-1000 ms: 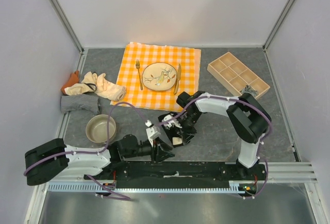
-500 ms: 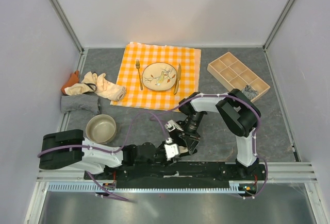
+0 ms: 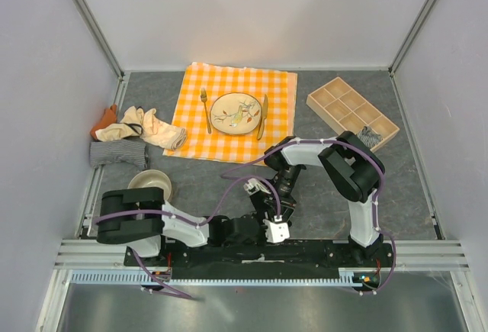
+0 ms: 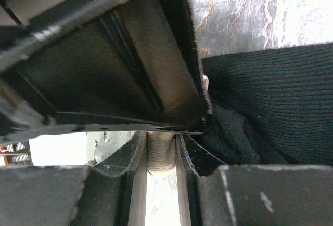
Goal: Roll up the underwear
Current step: Roll the underwear to the center of the board.
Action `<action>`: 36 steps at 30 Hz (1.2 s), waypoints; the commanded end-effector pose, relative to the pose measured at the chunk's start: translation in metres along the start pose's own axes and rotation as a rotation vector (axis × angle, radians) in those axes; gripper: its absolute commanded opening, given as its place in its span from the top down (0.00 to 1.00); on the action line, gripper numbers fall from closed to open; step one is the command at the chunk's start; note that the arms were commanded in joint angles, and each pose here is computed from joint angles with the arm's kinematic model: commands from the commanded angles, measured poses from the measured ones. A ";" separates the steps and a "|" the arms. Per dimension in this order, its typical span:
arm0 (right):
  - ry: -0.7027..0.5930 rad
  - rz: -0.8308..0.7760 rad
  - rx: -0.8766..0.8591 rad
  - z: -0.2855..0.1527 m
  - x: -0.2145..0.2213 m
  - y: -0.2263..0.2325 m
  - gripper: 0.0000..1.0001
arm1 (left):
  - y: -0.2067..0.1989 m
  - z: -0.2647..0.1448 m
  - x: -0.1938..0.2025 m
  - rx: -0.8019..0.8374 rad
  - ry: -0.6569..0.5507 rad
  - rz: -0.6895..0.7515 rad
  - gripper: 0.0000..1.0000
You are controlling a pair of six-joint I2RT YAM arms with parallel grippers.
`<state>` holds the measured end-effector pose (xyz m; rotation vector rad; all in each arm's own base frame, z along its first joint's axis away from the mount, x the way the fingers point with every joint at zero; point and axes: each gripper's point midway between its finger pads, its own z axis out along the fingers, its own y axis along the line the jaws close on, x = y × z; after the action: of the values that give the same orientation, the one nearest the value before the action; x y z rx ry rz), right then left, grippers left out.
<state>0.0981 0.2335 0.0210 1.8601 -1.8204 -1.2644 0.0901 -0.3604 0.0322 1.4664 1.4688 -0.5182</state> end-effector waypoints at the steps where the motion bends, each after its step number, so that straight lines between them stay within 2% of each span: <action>1: 0.090 -0.022 0.048 0.003 0.020 -0.020 0.76 | 0.016 0.009 0.003 -0.101 0.054 0.051 0.42; 4: 0.083 -0.028 0.061 -0.001 0.017 -0.020 0.75 | 0.011 0.011 0.012 -0.086 0.111 0.011 0.69; 5: 0.077 -0.025 0.069 -0.003 0.015 -0.021 0.74 | 0.009 0.010 0.020 -0.076 0.148 0.003 0.91; 6: 0.068 -0.023 0.077 -0.006 0.013 -0.021 0.71 | 0.008 0.010 0.021 -0.075 0.159 -0.016 0.98; 11: -0.045 -0.064 0.205 -0.046 -0.006 -0.023 0.61 | -0.008 0.005 0.026 0.036 0.170 -0.203 0.98; 15: -0.124 -0.098 0.330 -0.080 -0.014 -0.023 0.46 | -0.023 -0.003 0.032 0.187 0.173 -0.374 0.98; 21: -0.183 -0.106 0.495 -0.120 -0.009 -0.031 0.43 | -0.024 -0.005 0.045 0.287 0.214 -0.565 0.98; 24: -0.221 -0.186 0.565 -0.135 -0.016 -0.018 0.44 | -0.020 -0.006 0.054 0.319 0.237 -0.701 0.98; 25: -0.260 -0.277 0.611 -0.144 -0.028 -0.007 0.44 | -0.011 -0.005 0.056 0.309 0.237 -0.779 0.98; 27: -0.273 -0.427 0.608 -0.134 -0.028 0.005 0.43 | -0.013 -0.006 0.058 0.354 0.248 -0.896 0.98; 28: -0.297 -0.511 0.610 -0.124 -0.029 0.016 0.36 | -0.005 -0.006 0.063 0.345 0.253 -0.955 0.98; 29: -0.289 -0.578 0.622 -0.119 -0.030 0.018 0.23 | -0.005 -0.005 0.069 0.350 0.274 -1.003 0.98; 30: -0.280 -0.611 0.633 -0.114 -0.030 0.019 0.20 | -0.007 -0.006 0.067 0.384 0.283 -1.067 0.98; 32: -0.197 -0.700 0.667 -0.094 -0.031 0.016 0.16 | 0.000 -0.003 0.078 0.374 0.306 -1.160 0.98; 36: -0.087 -0.764 0.704 -0.068 -0.036 0.006 0.19 | 0.007 0.000 0.083 0.373 0.312 -1.291 0.98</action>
<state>0.1362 0.2170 0.0905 2.9175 -1.9133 -1.1023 0.1321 -0.3571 0.0240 0.9150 2.1575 -1.4767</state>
